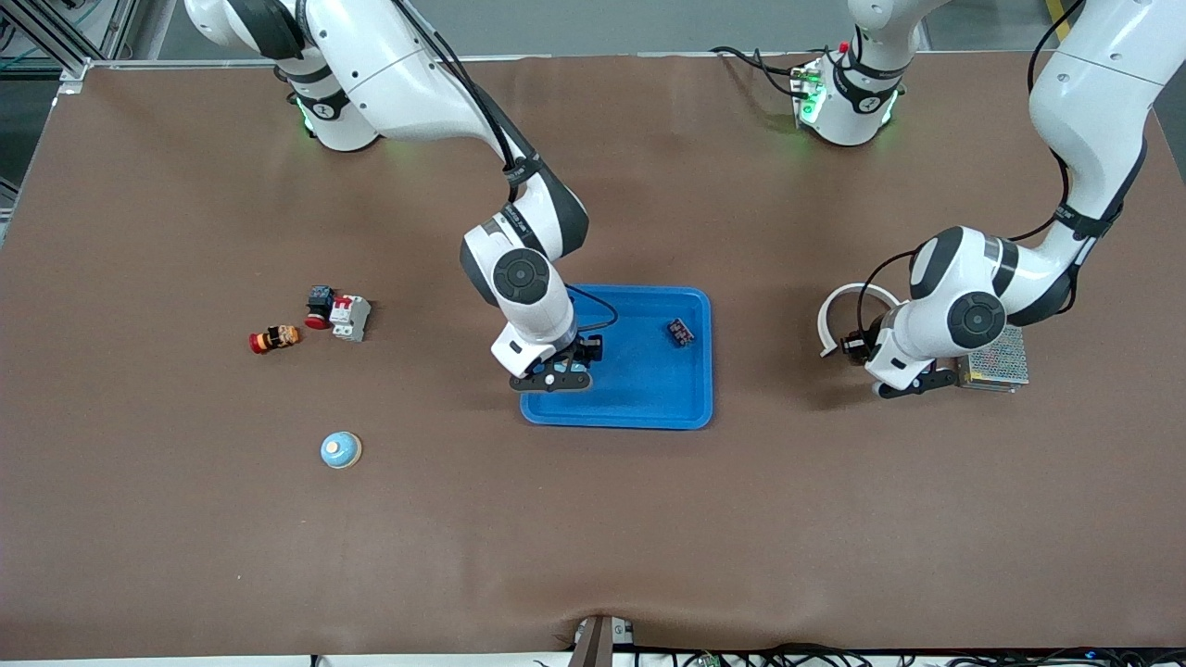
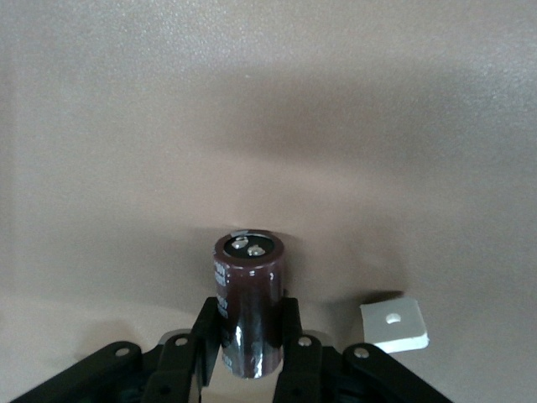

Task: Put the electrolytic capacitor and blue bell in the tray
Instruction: 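Lower the bell into the tray while the left gripper grasps the capacitor, then carry the capacitor to the tray while the right gripper reaches the bell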

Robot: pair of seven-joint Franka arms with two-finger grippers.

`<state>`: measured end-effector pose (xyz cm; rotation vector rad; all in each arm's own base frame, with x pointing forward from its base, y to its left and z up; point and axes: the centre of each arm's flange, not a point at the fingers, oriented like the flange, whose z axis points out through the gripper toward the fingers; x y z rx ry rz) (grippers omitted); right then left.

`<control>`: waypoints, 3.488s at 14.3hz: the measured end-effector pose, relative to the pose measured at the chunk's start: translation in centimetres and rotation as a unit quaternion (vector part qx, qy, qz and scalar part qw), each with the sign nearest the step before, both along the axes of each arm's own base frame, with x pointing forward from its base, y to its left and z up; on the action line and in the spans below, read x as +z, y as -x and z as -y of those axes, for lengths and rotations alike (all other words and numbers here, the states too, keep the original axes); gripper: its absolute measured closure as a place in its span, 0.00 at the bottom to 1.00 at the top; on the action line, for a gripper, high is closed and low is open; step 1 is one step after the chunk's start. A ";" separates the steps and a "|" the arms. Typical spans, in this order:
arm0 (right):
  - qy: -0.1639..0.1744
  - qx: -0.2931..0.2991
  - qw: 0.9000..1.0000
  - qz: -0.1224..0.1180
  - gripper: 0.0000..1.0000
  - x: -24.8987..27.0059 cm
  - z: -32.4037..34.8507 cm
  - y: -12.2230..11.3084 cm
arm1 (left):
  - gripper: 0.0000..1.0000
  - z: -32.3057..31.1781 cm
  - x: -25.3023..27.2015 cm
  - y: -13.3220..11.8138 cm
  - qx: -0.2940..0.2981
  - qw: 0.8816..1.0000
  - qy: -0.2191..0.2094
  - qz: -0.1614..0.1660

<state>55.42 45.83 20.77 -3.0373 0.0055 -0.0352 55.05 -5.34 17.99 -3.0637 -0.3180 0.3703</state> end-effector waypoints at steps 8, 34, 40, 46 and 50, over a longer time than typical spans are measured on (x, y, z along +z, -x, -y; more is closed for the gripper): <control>0.009 0.002 1.000 0.002 0.32 -1.6 0.4 -0.1 | 0.67 0.7 5.6 -4.1 0.006 0.999 -0.006 0.041; 0.011 0.140 0.990 -0.022 0.00 14.2 17.5 -9.1 | 0.67 33.8 1.9 -2.5 0.347 0.934 -0.024 0.081; 0.050 0.269 0.962 0.003 0.00 13.7 28.3 -13.1 | 0.67 33.4 1.0 -2.9 0.358 0.931 -0.020 0.072; 0.082 0.366 0.927 0.028 0.00 10.0 32.6 -15.1 | 0.29 33.4 0.7 -3.1 0.359 0.930 -0.016 0.071; 0.089 0.435 0.895 0.042 0.00 7.2 34.9 -16.1 | 0.00 33.5 2.0 -4.2 0.364 0.928 -0.005 0.080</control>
